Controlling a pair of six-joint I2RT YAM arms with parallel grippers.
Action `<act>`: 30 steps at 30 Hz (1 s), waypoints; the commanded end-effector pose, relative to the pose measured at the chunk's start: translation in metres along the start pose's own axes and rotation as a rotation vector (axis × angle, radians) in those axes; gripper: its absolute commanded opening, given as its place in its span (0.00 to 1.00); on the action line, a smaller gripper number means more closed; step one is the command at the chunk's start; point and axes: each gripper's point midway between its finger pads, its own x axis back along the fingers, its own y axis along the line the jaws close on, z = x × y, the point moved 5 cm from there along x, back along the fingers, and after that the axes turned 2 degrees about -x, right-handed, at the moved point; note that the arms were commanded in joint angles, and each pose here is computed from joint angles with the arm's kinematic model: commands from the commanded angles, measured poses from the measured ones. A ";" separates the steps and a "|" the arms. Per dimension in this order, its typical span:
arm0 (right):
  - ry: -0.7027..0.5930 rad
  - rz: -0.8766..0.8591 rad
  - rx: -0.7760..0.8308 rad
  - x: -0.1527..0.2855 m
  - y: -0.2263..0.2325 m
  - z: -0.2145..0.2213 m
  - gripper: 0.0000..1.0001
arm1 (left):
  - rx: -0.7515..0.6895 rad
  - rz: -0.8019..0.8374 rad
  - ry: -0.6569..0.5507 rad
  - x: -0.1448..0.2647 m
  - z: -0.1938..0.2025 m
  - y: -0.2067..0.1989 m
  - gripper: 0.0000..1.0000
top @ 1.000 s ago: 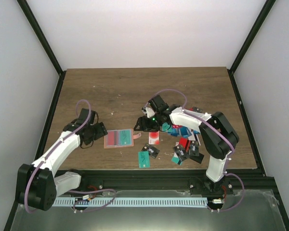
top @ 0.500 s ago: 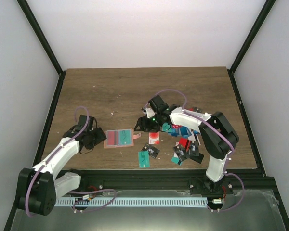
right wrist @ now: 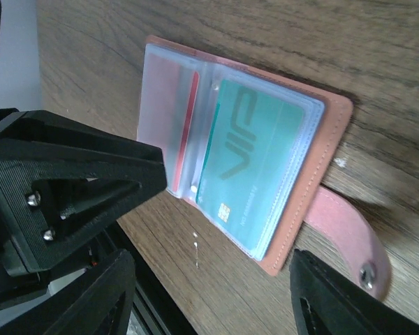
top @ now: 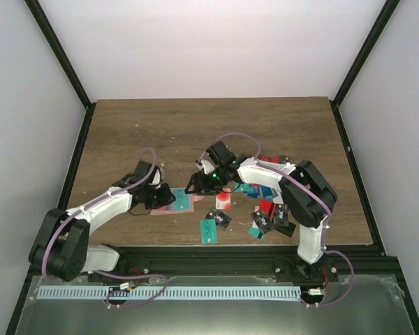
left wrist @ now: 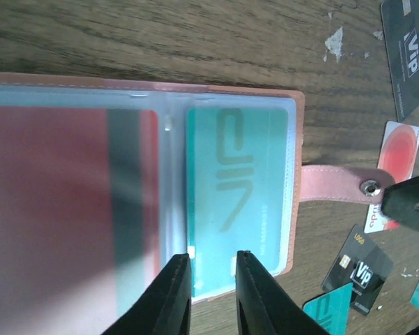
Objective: Put the credit cards into the card holder
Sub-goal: Close the card holder at the center of the board.
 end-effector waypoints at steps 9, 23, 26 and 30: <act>0.056 -0.080 -0.047 -0.027 0.000 -0.007 0.60 | -0.071 -0.011 0.027 -0.017 -0.006 -0.004 0.09; 0.088 -0.104 -0.067 -0.041 -0.004 -0.010 0.58 | -0.066 -0.028 0.091 -0.032 0.007 0.008 0.04; 0.080 -0.092 -0.054 -0.039 -0.001 -0.013 0.58 | -0.066 -0.018 0.079 -0.025 0.005 0.003 0.04; 0.073 -0.060 -0.033 -0.035 -0.002 -0.013 0.58 | -0.073 -0.069 0.026 -0.002 -0.005 -0.001 0.21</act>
